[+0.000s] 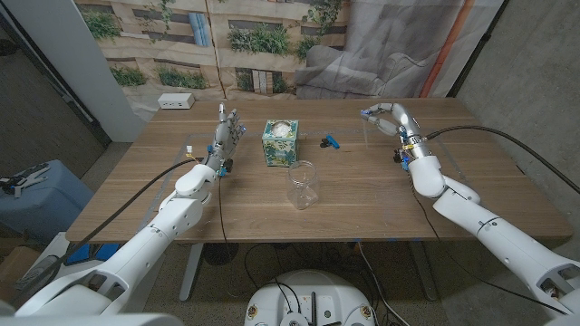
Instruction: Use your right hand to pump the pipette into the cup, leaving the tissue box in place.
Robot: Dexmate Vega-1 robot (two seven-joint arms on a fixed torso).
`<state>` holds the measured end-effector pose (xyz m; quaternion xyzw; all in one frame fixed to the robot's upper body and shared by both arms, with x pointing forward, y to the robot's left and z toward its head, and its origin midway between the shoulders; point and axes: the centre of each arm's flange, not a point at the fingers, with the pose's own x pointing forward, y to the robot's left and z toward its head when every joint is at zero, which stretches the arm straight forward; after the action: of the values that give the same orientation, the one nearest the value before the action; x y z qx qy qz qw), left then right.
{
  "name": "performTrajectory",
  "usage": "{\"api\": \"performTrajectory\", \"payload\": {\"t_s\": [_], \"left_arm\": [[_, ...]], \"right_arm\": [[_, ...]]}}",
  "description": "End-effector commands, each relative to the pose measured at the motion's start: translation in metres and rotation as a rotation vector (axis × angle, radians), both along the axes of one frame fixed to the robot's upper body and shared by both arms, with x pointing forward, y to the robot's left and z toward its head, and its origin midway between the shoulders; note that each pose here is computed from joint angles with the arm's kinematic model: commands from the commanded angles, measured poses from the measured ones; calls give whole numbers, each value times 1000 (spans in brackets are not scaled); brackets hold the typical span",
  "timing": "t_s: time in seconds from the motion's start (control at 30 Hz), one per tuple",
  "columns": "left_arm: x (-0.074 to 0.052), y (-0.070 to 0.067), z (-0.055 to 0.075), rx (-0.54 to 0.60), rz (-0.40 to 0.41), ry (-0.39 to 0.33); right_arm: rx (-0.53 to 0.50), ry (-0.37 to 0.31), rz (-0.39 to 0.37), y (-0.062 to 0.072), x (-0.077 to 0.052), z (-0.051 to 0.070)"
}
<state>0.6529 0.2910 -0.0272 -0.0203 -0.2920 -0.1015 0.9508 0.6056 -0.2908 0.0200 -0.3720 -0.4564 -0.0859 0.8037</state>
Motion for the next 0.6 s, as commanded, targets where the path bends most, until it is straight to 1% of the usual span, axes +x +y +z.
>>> {"api": "performTrajectory", "payload": {"t_s": [0.03, 0.13, 0.27, 0.6], "left_arm": [[0, 0, 0, 0, 0, 0], [0, 0, 0, 0, 0, 0], [0, 0, 0, 0, 0, 0], [0, 0, 0, 0, 0, 0]], "right_arm": [[-118, -41, -104, -22, 3, 12], [-143, -47, -120, -25, 4, 14], [-208, -56, -147, -29, 8, 18], [-354, -86, -196, -33, 19, 26]]}}
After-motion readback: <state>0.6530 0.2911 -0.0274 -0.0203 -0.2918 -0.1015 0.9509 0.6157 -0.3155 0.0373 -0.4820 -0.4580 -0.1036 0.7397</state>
